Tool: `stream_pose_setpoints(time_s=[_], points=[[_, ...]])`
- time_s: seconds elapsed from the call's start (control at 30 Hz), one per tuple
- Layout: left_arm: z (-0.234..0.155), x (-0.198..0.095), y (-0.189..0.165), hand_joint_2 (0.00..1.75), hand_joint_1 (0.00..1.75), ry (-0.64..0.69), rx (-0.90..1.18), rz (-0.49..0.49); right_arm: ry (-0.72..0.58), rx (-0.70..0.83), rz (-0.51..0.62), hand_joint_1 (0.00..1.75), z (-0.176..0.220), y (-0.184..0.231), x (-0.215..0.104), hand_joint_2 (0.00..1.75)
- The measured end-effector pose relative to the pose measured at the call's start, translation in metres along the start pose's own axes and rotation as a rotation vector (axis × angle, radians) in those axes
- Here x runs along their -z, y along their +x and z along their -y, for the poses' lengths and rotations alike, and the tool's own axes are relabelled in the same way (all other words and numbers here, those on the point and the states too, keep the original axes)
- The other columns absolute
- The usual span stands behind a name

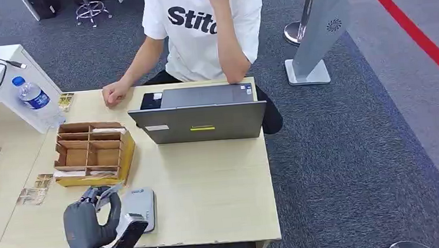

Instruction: Pass the card to the sensor for recognition and then transmit it.

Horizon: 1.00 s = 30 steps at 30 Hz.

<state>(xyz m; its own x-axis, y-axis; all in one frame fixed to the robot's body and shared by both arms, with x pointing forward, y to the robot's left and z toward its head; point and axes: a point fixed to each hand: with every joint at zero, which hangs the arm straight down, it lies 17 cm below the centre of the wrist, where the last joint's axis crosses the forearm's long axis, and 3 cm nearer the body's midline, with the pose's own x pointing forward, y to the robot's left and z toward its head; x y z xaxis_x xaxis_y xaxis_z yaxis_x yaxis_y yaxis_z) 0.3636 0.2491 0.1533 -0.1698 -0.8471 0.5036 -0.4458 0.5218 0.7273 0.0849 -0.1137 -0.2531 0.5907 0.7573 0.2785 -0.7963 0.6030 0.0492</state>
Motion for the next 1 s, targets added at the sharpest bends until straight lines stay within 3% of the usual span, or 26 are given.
stream_pose_setpoints(time_s=[0.23,0.47,0.57,0.63,0.8,0.97,1.0], points=[[-0.060,0.076,0.050,1.75,1.75,0.171,0.000,0.142,0.016,-0.056,0.033,0.00,-0.002,0.007,-0.001,1.75],[-0.082,0.098,0.064,1.75,1.75,0.231,-0.031,0.177,0.028,-0.088,0.042,0.00,-0.005,0.009,-0.001,1.75],[-0.074,0.132,0.063,1.75,1.75,0.144,-0.117,0.130,0.029,-0.109,0.047,0.00,-0.006,0.010,-0.001,1.75],[-0.049,0.160,0.047,1.75,1.75,0.016,-0.119,0.059,0.028,-0.125,0.049,0.00,-0.007,0.010,-0.001,1.75],[-0.030,0.238,-0.003,1.75,1.75,-0.064,-0.005,-0.063,0.037,-0.179,0.072,0.00,-0.010,0.014,-0.001,1.75],[-0.025,0.263,-0.026,1.75,1.75,-0.079,-0.017,-0.122,0.042,-0.203,0.086,0.00,-0.012,0.016,-0.002,1.75],[-0.026,0.264,-0.028,1.75,0.70,-0.078,-0.022,-0.129,0.042,-0.204,0.086,0.00,-0.012,0.016,-0.002,1.75]])
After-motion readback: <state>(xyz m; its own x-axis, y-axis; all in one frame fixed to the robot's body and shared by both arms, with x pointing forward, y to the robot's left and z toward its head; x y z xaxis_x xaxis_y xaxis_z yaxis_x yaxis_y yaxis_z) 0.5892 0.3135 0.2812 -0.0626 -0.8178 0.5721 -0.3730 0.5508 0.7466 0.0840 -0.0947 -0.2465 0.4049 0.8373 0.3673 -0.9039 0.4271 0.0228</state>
